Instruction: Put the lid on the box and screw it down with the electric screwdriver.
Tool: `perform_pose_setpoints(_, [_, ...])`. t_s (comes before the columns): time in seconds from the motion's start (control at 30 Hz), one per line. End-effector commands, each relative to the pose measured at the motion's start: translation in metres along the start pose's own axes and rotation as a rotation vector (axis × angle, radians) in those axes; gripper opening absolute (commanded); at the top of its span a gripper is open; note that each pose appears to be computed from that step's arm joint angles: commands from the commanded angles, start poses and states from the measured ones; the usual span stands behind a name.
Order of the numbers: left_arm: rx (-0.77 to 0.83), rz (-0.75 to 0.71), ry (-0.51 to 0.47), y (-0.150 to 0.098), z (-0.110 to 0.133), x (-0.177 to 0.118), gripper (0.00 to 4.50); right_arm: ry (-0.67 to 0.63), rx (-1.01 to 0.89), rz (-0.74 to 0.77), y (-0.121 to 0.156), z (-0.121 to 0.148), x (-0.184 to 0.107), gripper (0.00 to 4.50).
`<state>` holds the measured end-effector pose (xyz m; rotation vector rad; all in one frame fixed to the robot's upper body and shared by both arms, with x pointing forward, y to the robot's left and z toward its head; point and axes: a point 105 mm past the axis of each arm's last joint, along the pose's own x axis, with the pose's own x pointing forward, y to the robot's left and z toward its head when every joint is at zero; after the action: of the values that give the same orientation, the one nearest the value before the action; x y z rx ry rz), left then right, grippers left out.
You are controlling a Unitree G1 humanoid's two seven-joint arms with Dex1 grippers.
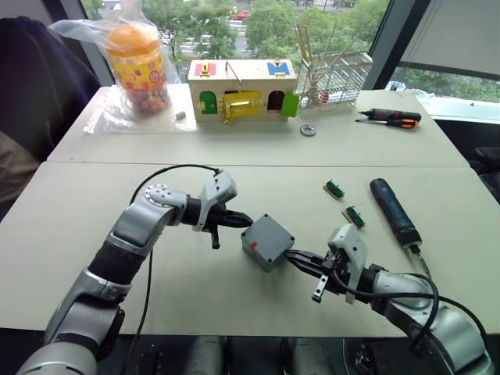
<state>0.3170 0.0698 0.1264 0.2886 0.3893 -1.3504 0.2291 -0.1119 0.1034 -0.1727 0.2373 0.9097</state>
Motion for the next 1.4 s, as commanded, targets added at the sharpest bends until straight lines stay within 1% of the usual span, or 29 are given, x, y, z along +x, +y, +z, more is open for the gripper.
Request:
perform_pose_setpoints(0.03, [0.039, -0.027, -0.013, -0.0071, 0.0061, 0.0049, 0.0, -0.032, -0.029, -0.007, -0.0005, 0.0076, -0.003, 0.06])
perform_pose_setpoints(0.53, [0.053, -0.012, -0.029, -0.0049, 0.0111, 0.0102, 0.0, -0.046, -0.018, 0.004, 0.0037, 0.0115, -0.0005, 0.06])
perform_pose_setpoints(0.77, [0.045, 0.006, 0.004, -0.0014, 0.0034, 0.0053, 0.0, -0.05, -0.025, -0.002, 0.0004, 0.0129, 0.0004, 0.06])
perform_pose_setpoints(1.13, [0.057, -0.012, -0.019, -0.0068, 0.0092, 0.0115, 0.0, -0.035, -0.019, 0.01, 0.0028, 0.0101, -0.0016, 0.06])
perform_pose_setpoints(1.4, [0.063, -0.027, 0.004, -0.0091, 0.0054, 0.0127, 0.0, -0.035, -0.015, 0.008, 0.003, 0.0101, -0.0025, 0.06])
